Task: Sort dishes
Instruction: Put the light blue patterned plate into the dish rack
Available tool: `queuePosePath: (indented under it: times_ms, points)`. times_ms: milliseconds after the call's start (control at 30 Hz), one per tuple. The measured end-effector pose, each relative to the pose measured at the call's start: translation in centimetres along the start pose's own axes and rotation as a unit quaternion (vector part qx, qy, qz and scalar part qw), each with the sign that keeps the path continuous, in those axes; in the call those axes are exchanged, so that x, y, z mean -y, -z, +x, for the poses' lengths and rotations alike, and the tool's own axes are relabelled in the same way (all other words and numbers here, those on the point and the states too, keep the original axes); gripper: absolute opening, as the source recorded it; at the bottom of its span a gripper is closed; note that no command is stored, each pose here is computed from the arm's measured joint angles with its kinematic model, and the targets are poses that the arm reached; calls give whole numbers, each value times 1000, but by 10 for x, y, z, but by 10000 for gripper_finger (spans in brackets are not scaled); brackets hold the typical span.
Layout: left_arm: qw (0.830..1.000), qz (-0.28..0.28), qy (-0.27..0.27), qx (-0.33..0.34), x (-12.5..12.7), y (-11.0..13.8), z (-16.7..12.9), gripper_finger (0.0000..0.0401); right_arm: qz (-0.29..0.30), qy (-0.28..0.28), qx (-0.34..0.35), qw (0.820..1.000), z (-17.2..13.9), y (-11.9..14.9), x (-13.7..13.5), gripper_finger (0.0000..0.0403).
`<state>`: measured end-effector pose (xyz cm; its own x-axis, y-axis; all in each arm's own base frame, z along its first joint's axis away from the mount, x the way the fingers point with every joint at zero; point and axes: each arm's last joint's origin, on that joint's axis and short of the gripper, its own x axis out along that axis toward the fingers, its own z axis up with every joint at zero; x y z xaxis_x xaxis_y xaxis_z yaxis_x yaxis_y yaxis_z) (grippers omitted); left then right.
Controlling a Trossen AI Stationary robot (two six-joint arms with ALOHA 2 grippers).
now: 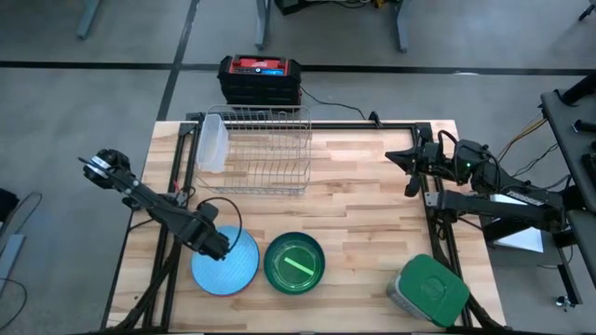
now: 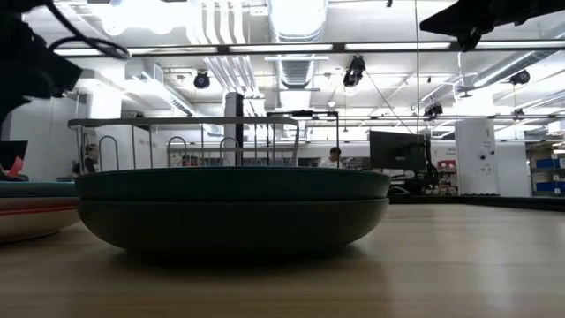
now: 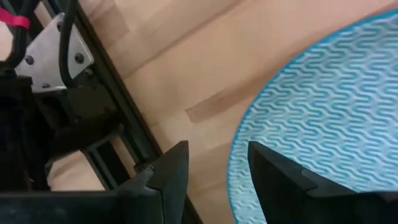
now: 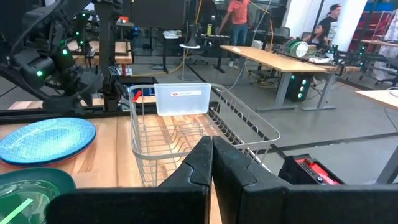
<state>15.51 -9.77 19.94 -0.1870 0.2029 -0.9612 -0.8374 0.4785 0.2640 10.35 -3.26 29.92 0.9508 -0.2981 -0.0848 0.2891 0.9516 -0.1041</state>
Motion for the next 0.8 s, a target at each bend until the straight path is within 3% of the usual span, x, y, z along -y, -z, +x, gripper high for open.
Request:
queuePosePath:
  times_ms: [100,300,800]
  points:
    - [1000,11,-1,0,1,0,8,155,0,0,0,1000,0,0,0,0]
    - [998,31,47,-1,6,1,24,155,0,0,0,1000,0,0,0,0]
    - [998,29,53,-2,5,2,34,155,0,0,0,1000,0,0,0,0]
